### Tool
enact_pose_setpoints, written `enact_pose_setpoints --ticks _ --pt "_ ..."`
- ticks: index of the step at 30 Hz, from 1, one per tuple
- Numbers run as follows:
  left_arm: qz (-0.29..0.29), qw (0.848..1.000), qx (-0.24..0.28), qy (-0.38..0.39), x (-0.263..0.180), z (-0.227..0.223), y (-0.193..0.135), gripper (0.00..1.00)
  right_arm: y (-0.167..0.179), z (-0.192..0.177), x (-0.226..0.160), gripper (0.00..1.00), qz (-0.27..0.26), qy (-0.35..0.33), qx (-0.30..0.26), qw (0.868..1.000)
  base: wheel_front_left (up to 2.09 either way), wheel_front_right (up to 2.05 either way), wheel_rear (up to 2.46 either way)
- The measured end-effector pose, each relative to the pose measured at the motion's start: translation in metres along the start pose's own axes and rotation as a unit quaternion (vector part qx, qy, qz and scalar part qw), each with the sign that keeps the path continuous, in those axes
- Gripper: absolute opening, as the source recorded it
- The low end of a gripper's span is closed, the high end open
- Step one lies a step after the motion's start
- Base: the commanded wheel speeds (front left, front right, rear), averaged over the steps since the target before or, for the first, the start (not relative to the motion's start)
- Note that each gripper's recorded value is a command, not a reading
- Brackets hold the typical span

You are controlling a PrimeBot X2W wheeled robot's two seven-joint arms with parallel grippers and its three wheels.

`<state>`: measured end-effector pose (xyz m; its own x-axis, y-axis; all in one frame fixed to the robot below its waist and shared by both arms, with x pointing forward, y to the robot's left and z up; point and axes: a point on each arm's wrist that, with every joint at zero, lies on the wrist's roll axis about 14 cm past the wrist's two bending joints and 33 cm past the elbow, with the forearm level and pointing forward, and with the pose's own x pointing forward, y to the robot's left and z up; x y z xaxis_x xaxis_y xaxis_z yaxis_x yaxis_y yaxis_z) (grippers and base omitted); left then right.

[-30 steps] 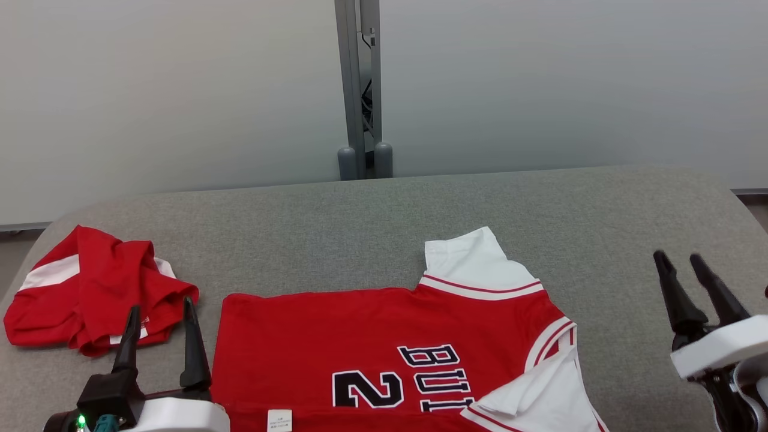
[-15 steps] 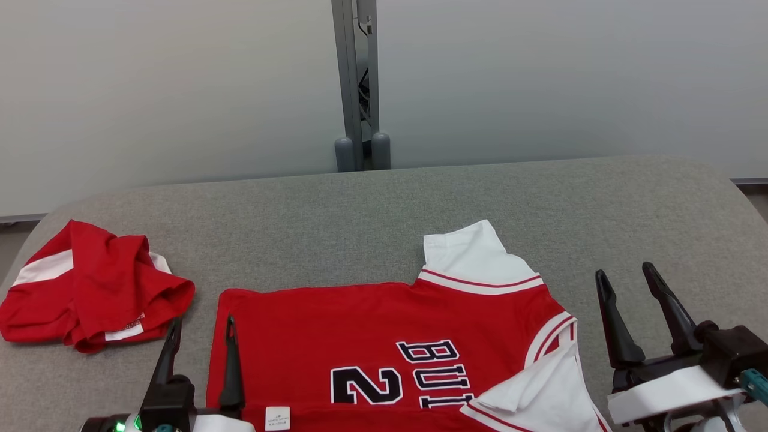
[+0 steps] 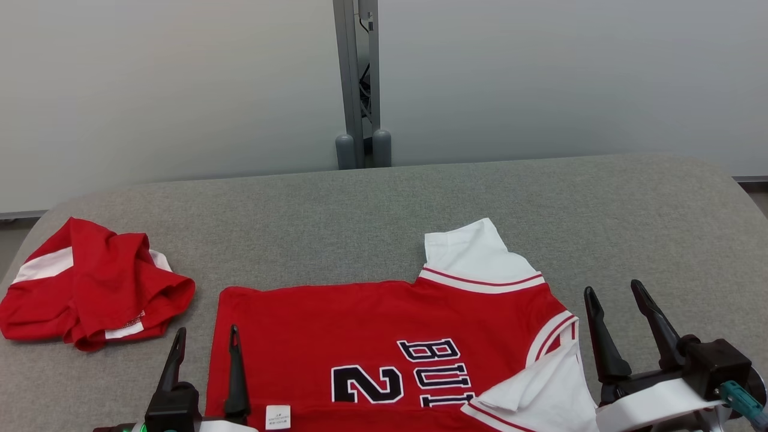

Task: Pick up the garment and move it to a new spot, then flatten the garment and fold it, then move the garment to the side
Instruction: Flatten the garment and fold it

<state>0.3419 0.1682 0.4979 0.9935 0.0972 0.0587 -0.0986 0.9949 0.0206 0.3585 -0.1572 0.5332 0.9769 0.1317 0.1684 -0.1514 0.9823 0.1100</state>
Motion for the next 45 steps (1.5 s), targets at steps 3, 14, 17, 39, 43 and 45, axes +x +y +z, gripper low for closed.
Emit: enact_pose_setpoints --ticks 3,14,17,39,43,45 --pt "-0.002 1.000 -0.002 0.001 0.000 0.000 -0.001 1.00 -0.002 0.000 0.000 1.00 -0.002 0.001 -0.002 1.000 0.00 0.00 0.00" --pt "-0.018 1.000 -0.010 0.024 -0.004 -0.014 -0.009 1.00 -0.007 -0.002 -0.003 1.00 -0.011 0.003 -0.004 1.000 0.00 0.00 0.00" --pt "-0.022 0.999 -0.010 0.029 -0.005 -0.017 -0.011 1.00 -0.007 -0.003 -0.003 1.00 -0.011 0.006 -0.004 1.000 0.00 0.00 0.00" --pt "-0.197 0.941 0.175 0.212 0.124 -0.102 -0.006 1.00 -0.020 -0.044 0.019 1.00 -0.029 0.061 0.012 0.998 0.00 0.00 0.00" --pt "-0.214 0.925 0.189 0.252 0.135 -0.120 -0.011 1.00 -0.025 -0.048 0.022 1.00 -0.037 0.067 0.013 0.997 0.00 0.00 0.00" --pt "-0.226 0.912 0.196 0.281 0.135 -0.131 -0.017 1.00 -0.029 -0.051 0.021 1.00 -0.042 0.071 0.013 0.996 0.00 0.00 0.00"
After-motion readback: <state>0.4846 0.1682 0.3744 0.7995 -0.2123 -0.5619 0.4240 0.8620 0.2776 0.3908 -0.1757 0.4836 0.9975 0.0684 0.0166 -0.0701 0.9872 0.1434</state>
